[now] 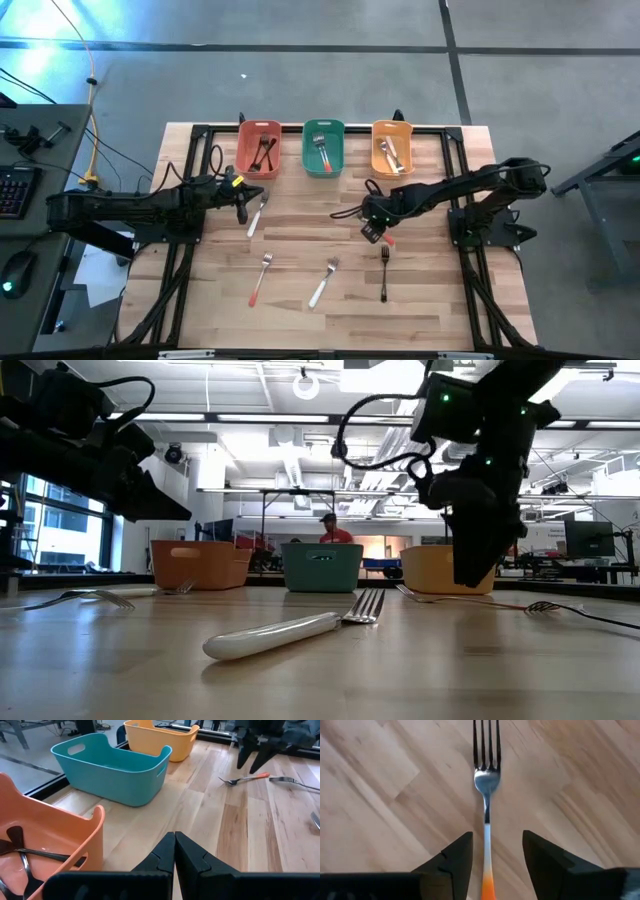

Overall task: Sort silverware by color (type)
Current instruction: Put the top orange fork into the green bin

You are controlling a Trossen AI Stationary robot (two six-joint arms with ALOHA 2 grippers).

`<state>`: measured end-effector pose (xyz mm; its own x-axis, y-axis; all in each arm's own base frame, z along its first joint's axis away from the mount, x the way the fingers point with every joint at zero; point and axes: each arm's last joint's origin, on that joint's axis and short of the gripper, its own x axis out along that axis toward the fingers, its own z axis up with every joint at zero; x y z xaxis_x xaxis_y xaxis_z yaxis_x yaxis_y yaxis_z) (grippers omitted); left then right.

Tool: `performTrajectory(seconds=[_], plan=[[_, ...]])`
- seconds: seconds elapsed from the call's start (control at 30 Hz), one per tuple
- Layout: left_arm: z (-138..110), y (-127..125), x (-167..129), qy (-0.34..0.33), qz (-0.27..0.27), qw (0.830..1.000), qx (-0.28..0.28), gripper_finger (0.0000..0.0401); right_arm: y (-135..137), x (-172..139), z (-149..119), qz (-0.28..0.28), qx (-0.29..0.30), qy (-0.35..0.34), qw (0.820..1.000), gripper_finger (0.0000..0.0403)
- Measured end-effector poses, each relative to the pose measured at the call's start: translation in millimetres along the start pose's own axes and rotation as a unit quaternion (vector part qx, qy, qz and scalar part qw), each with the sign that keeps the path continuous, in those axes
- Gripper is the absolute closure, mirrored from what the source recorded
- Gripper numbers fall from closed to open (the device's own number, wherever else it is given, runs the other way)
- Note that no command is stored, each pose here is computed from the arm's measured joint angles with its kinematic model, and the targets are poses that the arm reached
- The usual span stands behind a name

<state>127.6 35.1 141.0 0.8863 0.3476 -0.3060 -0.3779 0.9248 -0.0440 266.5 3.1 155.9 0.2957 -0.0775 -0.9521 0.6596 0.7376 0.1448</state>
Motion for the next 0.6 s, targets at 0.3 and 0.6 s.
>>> performTrajectory(seconds=[0.3, 0.6], plan=[[0, 0, 0, -0.002, 0.0, 1.0, -0.007, 0.0401, 3, 25, 1, -0.022, -0.022, 0.012, 0.999, 0.0249], [0, 0, 0, 0.002, 0.0, 1.0, -0.007, 0.0401, -1, 30, 3, -0.033, -0.04, 0.021, 0.998, 0.0299]])
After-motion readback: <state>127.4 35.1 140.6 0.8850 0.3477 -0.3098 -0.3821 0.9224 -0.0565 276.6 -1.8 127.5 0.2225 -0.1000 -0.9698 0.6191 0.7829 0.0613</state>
